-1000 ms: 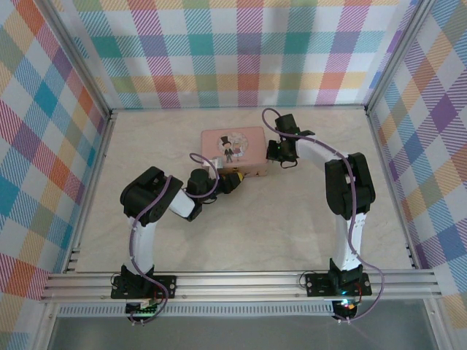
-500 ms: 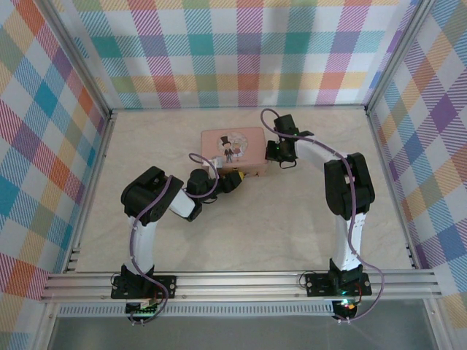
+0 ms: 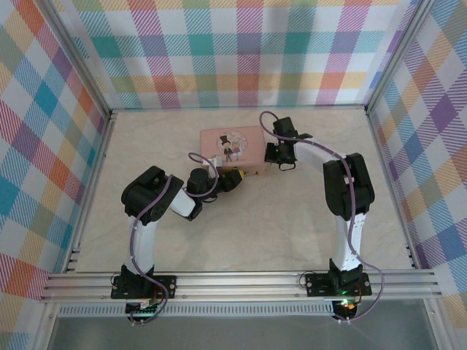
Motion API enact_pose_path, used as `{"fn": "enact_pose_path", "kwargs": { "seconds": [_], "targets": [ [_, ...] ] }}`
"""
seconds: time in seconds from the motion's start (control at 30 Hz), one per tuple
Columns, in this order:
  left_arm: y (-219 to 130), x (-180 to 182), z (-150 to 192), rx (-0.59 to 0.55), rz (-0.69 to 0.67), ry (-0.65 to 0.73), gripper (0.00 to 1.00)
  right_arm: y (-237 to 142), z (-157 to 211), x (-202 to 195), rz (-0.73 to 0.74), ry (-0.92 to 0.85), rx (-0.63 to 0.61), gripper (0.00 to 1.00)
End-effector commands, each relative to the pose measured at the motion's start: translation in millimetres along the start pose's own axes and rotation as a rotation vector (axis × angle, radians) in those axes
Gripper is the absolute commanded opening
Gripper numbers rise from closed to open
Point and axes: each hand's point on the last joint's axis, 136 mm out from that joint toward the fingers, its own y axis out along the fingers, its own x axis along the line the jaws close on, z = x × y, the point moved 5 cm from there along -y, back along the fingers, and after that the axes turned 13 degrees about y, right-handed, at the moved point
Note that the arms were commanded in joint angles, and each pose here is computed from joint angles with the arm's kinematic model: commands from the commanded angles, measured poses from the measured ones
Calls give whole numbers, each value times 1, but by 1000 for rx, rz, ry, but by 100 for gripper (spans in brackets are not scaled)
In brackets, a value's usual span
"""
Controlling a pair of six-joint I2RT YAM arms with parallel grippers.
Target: Unlock a padlock with a key
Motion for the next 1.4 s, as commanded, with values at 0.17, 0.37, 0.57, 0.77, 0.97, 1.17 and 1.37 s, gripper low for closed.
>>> {"fn": "enact_pose_path", "kwargs": {
  "seconds": [0.17,0.37,0.57,0.77,0.97,1.17,1.37],
  "targets": [
    [-45,71,135,433,-366,-428,36,-13,14,30,-117,-33,21,0],
    [-50,71,139,430,-398,-423,29,-15,15,34,-134,-40,22,0],
    [-49,75,138,417,-427,-431,35,-17,20,35,-139,-48,28,0],
    [-48,69,139,413,-402,-439,39,-17,24,37,-147,-54,31,0],
    [-48,64,148,442,-390,-451,39,-16,22,40,-148,-55,27,0],
    [-57,63,158,464,-399,-466,40,-16,20,40,-140,-59,20,0],
    [-57,55,153,455,-359,-467,43,-16,19,39,-134,-60,14,0]
  ]
}}
